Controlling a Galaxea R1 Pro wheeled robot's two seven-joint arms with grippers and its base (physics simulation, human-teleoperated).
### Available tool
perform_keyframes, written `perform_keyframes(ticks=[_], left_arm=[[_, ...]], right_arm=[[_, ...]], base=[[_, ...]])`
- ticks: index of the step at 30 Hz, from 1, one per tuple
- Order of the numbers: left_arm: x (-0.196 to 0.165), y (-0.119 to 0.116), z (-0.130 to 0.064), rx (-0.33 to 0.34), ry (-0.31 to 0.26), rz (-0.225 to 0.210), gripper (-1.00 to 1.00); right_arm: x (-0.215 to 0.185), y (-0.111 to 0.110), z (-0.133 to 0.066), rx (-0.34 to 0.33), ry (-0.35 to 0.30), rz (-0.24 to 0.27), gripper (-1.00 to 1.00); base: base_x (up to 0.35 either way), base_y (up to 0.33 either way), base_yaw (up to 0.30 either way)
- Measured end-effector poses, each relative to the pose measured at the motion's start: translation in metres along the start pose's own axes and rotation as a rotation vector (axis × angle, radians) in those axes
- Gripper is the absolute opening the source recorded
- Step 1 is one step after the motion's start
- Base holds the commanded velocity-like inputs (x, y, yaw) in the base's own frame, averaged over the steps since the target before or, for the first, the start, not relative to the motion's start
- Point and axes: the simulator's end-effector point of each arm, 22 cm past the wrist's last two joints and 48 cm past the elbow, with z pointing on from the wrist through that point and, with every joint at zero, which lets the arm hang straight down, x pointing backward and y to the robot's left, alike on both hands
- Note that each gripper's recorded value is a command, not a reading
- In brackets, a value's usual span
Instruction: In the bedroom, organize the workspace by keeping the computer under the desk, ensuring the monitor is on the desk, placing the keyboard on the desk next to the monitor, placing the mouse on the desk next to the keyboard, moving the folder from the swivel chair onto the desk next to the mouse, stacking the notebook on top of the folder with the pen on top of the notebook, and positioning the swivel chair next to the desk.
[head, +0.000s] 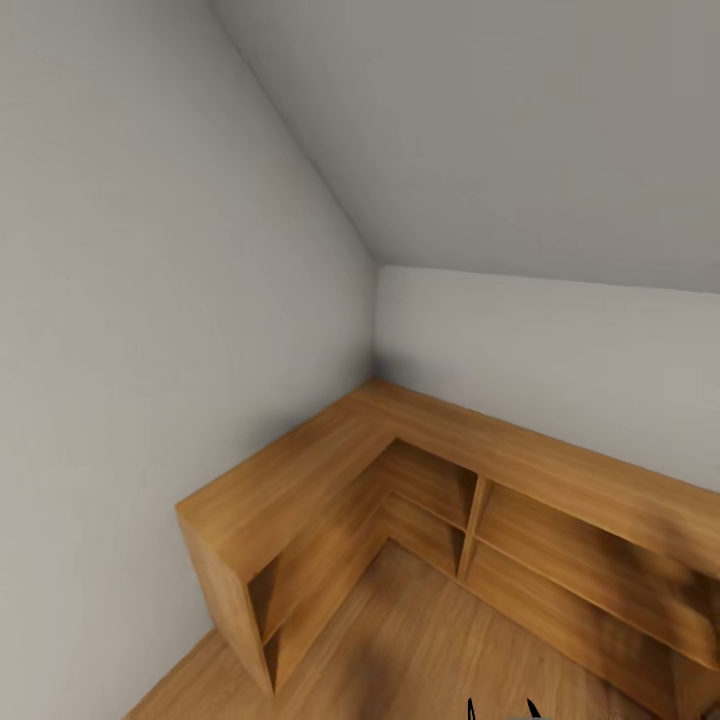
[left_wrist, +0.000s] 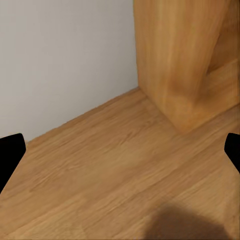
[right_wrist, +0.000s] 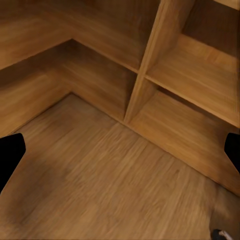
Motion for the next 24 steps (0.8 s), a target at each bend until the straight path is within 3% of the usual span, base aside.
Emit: perform_keyframes(ticks=[6,20,24], left_arm=[[0.0012,0.0007,0.0004,-0.001,0.006,0.003,1.0],[0.0015,0.0011,0.0002,-0.005,0.007,0.001,1.0],[0.0014,0.0012,0.0004,-0.006,0.007,0.002,1.0]], right_arm=[[0.0,0.0,0.0002,0.0,0.0,0.0,1.0],[0.0002,0.0009,0.0,-0.002,0.0,-0.001,1.0],[0.0002,0.0012,0.0002,-0.002,0.001,0.0,1.0]], base=[[0.197,0.156,-0.268],[0.009,0.007,-0.27],[0.01,0.194,-0.271]])
